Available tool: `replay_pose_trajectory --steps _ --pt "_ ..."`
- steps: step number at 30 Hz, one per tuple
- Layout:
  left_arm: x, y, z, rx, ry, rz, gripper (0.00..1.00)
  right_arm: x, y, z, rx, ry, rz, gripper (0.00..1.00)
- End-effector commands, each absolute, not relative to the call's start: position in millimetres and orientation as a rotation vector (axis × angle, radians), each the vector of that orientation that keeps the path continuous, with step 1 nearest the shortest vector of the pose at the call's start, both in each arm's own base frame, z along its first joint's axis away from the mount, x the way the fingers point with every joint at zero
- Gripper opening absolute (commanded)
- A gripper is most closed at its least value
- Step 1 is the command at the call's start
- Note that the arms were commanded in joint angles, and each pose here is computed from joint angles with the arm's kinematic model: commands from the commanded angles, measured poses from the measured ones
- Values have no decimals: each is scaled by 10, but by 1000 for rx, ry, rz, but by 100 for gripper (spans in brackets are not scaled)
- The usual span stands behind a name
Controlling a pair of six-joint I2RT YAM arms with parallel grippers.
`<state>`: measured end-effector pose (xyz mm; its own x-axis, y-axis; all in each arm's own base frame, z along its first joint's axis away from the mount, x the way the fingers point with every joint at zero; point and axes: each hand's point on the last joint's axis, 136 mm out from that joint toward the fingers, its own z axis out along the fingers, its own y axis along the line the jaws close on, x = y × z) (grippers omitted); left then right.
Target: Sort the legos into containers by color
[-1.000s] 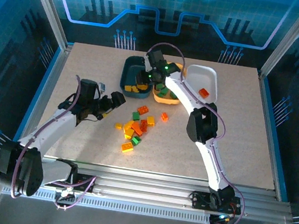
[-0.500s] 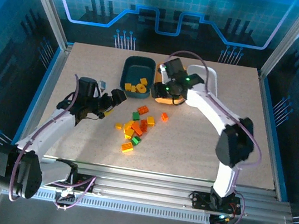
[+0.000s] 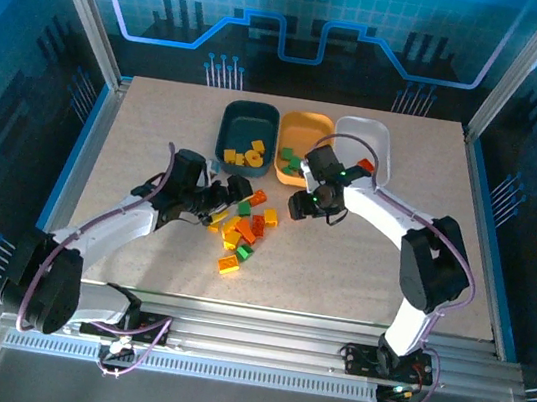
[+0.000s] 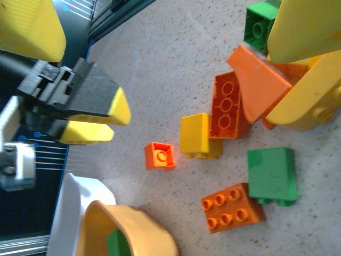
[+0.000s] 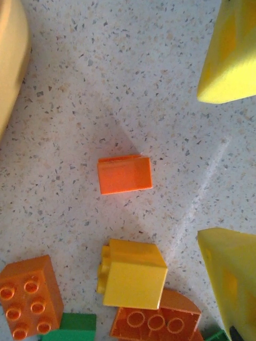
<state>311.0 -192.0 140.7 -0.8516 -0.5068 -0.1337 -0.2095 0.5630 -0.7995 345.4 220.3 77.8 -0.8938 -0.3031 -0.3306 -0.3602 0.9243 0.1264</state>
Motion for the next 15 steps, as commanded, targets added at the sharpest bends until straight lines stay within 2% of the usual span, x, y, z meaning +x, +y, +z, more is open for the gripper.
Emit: replay_pose_trajectory --steps 1,7,15 --pt "3192 -1938 1483 -635 2350 -1250 99 3540 2263 596 -492 2793 300 63" --pt "3211 -1961 1541 -592 2371 -1233 99 3736 2328 357 -488 2822 253 58" --pt "3382 -2037 1628 -553 2367 -1239 99 3785 2432 231 -539 2827 287 37"
